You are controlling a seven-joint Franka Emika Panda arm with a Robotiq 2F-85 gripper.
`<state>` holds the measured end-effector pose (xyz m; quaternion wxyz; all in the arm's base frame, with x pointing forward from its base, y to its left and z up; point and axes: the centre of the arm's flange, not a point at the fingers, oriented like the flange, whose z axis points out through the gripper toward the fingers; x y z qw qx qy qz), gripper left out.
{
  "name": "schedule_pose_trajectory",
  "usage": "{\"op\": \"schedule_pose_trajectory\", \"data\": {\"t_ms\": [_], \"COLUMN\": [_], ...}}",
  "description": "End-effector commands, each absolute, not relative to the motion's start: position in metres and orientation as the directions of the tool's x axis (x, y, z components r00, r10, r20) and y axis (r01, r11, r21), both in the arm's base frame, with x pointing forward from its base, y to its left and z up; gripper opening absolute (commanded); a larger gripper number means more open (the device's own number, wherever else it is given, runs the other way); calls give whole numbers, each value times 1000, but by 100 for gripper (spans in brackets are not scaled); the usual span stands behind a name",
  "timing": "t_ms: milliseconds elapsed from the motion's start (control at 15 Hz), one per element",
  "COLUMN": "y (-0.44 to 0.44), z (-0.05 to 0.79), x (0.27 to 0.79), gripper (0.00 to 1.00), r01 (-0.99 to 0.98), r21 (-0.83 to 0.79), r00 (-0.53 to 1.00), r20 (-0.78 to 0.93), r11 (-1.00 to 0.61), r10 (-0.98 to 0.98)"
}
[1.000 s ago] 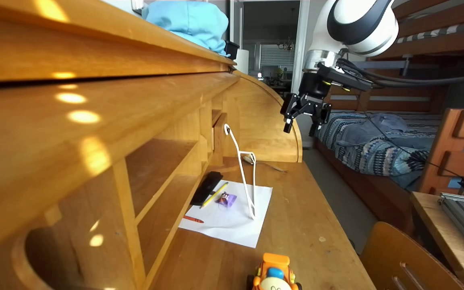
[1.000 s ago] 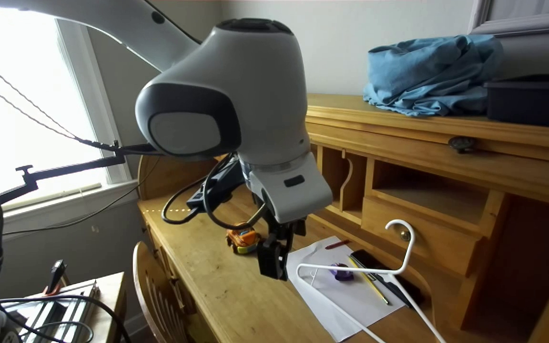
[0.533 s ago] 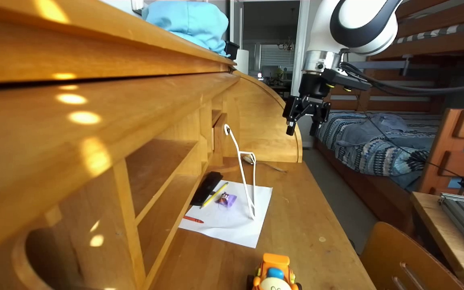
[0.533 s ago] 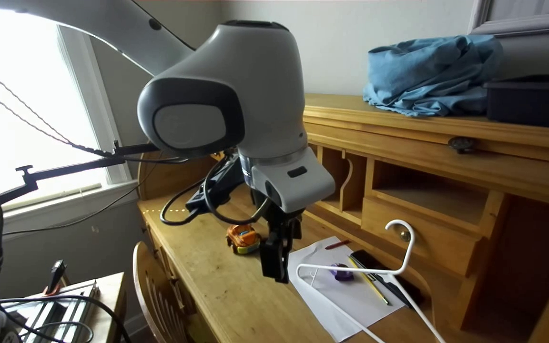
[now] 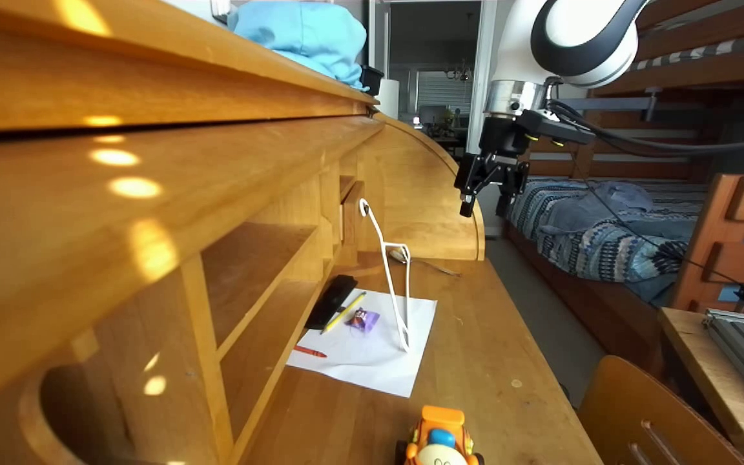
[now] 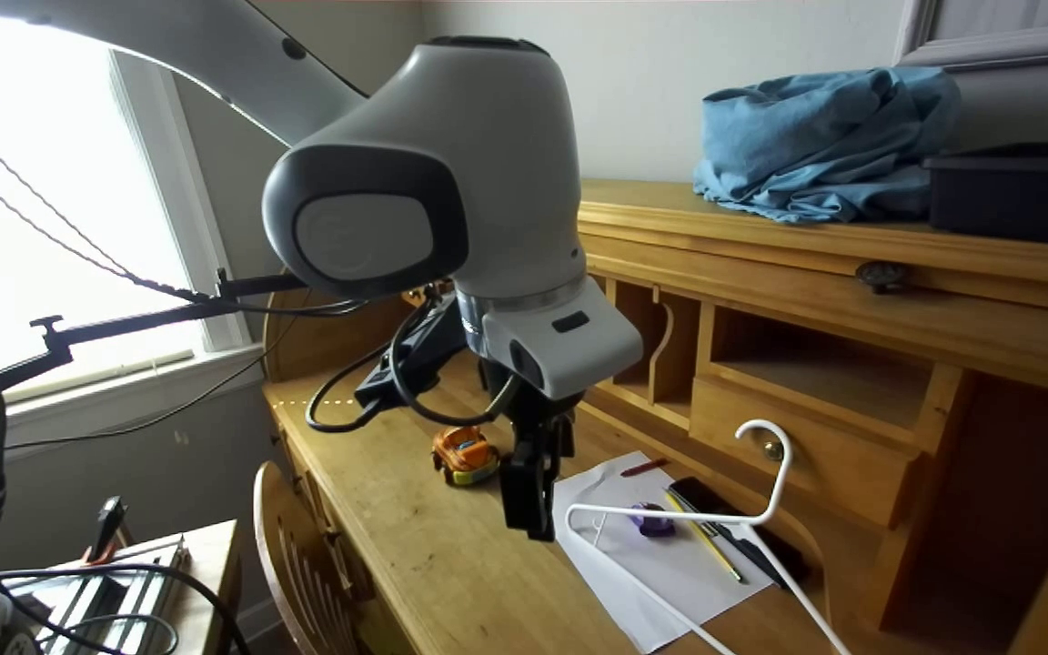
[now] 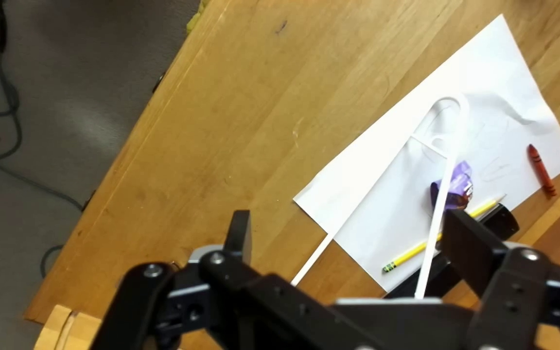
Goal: Pick up and hang the clothing hanger on the desk
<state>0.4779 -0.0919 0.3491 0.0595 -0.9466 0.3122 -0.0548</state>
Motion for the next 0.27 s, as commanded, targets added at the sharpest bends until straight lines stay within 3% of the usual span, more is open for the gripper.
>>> {"op": "schedule_pose_trajectory", "data": {"t_ms": [0, 200], "y": [-92, -92], "z": [353, 349], "x": [465, 478], "gripper": [100, 100], "r01": [-560, -576], "r21": [-137, -147], "r00": [814, 805], "r20": [92, 70], "r11": [-817, -804], "r10": [-573, -590]}}
